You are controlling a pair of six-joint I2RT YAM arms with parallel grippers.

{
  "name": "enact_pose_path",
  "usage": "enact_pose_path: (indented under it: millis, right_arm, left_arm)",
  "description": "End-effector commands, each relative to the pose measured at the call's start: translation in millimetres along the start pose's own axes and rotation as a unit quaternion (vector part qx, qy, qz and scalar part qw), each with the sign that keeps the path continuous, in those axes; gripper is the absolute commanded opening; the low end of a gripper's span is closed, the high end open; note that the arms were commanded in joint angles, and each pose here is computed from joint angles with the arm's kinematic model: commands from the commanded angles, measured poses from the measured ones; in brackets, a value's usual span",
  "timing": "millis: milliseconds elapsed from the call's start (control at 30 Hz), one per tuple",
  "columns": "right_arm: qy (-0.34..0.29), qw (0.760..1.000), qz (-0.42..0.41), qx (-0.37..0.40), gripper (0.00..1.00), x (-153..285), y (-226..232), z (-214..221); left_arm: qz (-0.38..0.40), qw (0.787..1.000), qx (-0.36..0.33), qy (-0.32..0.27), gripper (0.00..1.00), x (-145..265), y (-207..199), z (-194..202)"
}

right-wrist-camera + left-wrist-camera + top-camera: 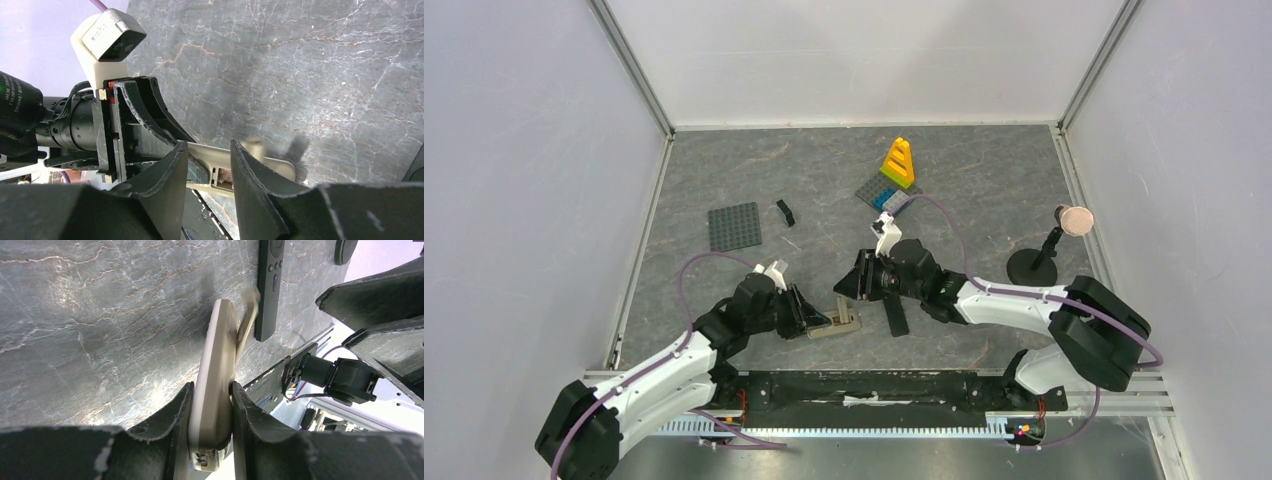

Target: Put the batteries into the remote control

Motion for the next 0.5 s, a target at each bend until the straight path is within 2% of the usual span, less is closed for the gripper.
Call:
enact_pose_path:
  millis: [0, 267, 467]
  right_arm:
    - [-0.030, 0.999, 0.028, 0.032, 0.41, -4.8, -4.0, -15.3]
    - [-0.023, 0.994, 0.076, 0.081, 0.55, 2.1, -13.4, -22.4]
    - [0.026, 0.991, 0.054, 0.120, 0.65, 20.4, -6.9, -7.9]
  left_arm:
    - [-0.158, 0.987, 0.002, 0.028, 0.02, 3.2, 74.8, 28.0]
    - [-0.131, 0.991, -0.017, 0.030, 0.02, 2.5, 63.1, 24.0]
    - [-0.051, 0.995, -0.072, 0.035, 0.02, 8.0, 21.0, 10.4]
Point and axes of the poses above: each gripper's point midway between its finger pads, its own x axis back along the fingers, its own y axis along the line the jaws close on, z = x × y, the point moved 2 cm from there along x, back along the fingers, and after that the axes turned 9 degrees about -x, right-handed, at the moved point
